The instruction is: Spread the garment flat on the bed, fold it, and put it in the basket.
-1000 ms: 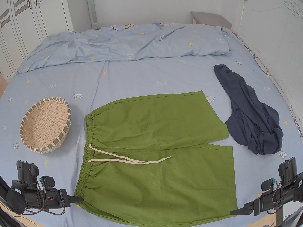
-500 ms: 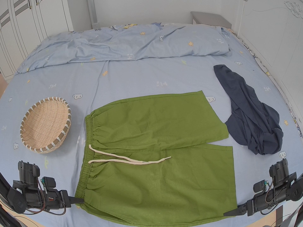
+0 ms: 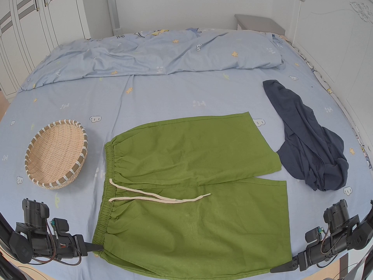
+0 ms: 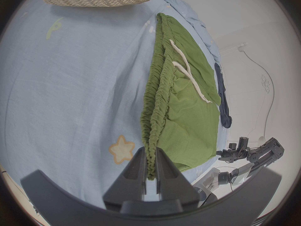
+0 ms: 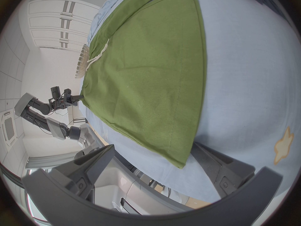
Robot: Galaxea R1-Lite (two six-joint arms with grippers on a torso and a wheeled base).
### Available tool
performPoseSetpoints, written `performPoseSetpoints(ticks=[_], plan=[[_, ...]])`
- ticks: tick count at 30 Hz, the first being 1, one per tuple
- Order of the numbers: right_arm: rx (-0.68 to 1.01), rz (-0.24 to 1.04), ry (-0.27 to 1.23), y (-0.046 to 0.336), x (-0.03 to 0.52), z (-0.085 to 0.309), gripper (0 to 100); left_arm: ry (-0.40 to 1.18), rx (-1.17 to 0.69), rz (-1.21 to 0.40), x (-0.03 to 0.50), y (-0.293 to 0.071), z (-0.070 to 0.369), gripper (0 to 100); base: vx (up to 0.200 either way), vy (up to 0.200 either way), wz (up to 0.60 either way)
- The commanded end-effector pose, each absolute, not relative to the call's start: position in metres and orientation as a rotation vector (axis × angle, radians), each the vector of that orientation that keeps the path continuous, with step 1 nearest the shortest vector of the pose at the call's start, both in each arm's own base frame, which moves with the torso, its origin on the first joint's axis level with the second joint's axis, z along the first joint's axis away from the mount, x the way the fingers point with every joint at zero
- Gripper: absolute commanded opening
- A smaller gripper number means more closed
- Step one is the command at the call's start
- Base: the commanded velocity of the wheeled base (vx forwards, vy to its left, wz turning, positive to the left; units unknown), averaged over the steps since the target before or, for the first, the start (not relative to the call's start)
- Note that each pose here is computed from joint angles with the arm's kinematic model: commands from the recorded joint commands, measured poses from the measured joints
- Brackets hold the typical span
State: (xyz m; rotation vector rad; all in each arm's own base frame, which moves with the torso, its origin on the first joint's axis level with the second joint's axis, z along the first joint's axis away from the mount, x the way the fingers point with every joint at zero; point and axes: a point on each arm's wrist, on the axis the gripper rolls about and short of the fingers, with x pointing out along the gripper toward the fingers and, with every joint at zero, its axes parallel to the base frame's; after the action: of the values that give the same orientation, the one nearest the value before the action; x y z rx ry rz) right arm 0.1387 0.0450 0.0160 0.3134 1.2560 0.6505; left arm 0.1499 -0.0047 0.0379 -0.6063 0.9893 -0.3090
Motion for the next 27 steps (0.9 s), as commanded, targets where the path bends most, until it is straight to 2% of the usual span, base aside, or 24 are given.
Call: performPoseSetpoints(ticks=[1,7,8,27], plan=[[0.305,0.664,1.271,0.048,0.138,0.013,100,1.006,-0.611,-0.303,0.146,-0.005,0.036,0,0.000,0.000,0.00],[0.312,0.657,1.252,0.047,0.140,0.014,100,1.006,-0.611,-0.303,0.146,-0.005,0.036,0,0.000,0.000,0.00],[0.322,0.644,1.252,0.045,0.142,0.012,0,1.007,-0.611,-0.301,0.146,-0.005,0.036,0,0.000,0.000,0.00],[0.344,0.597,1.258,0.035,0.127,0.016,0,1.023,-0.625,-0.278,0.144,-0.002,0.034,0,0.000,0.000,0.00]])
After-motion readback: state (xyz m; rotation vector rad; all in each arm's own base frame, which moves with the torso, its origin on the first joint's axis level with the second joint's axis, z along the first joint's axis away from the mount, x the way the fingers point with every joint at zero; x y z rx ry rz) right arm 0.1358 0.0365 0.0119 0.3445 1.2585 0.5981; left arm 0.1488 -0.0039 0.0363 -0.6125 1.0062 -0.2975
